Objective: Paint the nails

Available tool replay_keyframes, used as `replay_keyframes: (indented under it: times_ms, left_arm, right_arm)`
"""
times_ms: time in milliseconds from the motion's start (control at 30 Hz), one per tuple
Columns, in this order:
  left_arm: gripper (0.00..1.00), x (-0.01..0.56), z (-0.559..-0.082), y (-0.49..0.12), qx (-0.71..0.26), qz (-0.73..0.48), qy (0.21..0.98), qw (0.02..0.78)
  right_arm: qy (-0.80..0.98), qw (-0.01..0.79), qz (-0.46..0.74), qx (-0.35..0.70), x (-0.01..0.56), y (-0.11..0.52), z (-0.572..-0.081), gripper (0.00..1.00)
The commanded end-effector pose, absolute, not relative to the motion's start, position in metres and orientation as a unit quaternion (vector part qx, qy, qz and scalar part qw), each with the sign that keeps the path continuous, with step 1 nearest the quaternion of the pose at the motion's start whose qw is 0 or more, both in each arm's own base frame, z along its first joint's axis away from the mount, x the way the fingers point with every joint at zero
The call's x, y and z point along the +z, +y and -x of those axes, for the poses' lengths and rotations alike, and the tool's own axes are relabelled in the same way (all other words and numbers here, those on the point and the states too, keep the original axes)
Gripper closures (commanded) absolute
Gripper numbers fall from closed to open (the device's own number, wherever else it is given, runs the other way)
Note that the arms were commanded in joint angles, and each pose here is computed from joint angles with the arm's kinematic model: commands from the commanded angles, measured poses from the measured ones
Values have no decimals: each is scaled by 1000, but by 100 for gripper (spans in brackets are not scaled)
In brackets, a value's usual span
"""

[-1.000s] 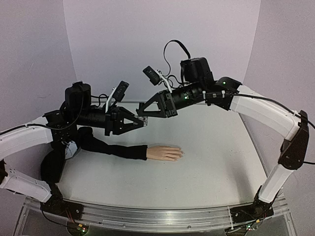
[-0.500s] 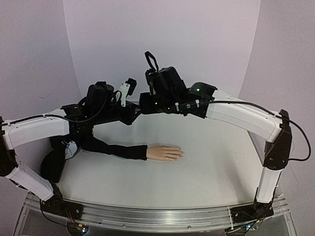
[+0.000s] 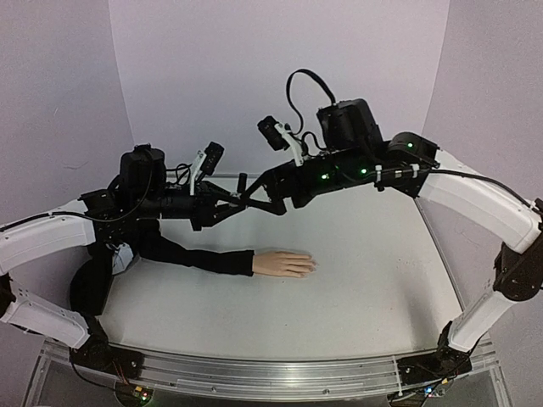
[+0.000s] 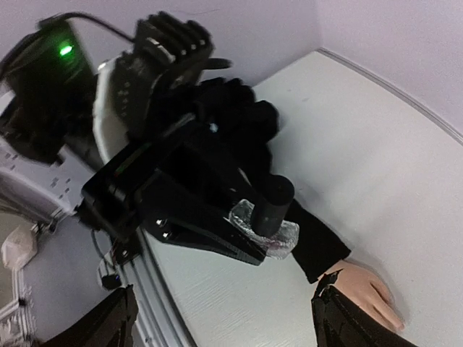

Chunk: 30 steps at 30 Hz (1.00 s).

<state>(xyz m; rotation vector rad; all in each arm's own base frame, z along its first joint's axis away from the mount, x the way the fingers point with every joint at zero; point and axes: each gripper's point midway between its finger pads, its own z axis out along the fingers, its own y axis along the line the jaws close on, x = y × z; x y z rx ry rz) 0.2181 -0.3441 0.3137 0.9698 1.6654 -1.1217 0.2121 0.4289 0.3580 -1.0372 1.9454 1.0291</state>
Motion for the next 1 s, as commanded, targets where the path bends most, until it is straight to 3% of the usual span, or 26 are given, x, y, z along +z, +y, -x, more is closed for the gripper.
replay_keyframes:
  times_ms: [0, 167, 333, 500, 733, 900, 967]
  left_arm:
    - [100, 367, -145, -349, -579, -495, 530, 373]
    - [100, 375, -131, -349, -611, -512, 499, 340]
    - [100, 374, -131, -352, -616, -516, 495, 331]
    - [100, 372, -129, -352, -618, -518, 494, 325]
    - [100, 369, -126, -350, -620, -520, 493, 318]
    - [100, 373, -129, -351, -616, -516, 495, 330]
    - [100, 376, -138, -353, -606, -503, 508, 349]
  right_arm:
    - [628, 306, 493, 518, 392, 433, -163, 11]
    - [579, 277, 515, 568, 408, 441, -148, 23]
    - [564, 254, 517, 591, 414, 450, -145, 45]
    - [563, 251, 518, 593, 413, 453, -147, 49]
    - [575, 261, 507, 586, 411, 451, -155, 65]
    - [581, 250, 506, 586, 404, 453, -155, 84]
    - [591, 245, 501, 582, 395, 456, -158, 98]
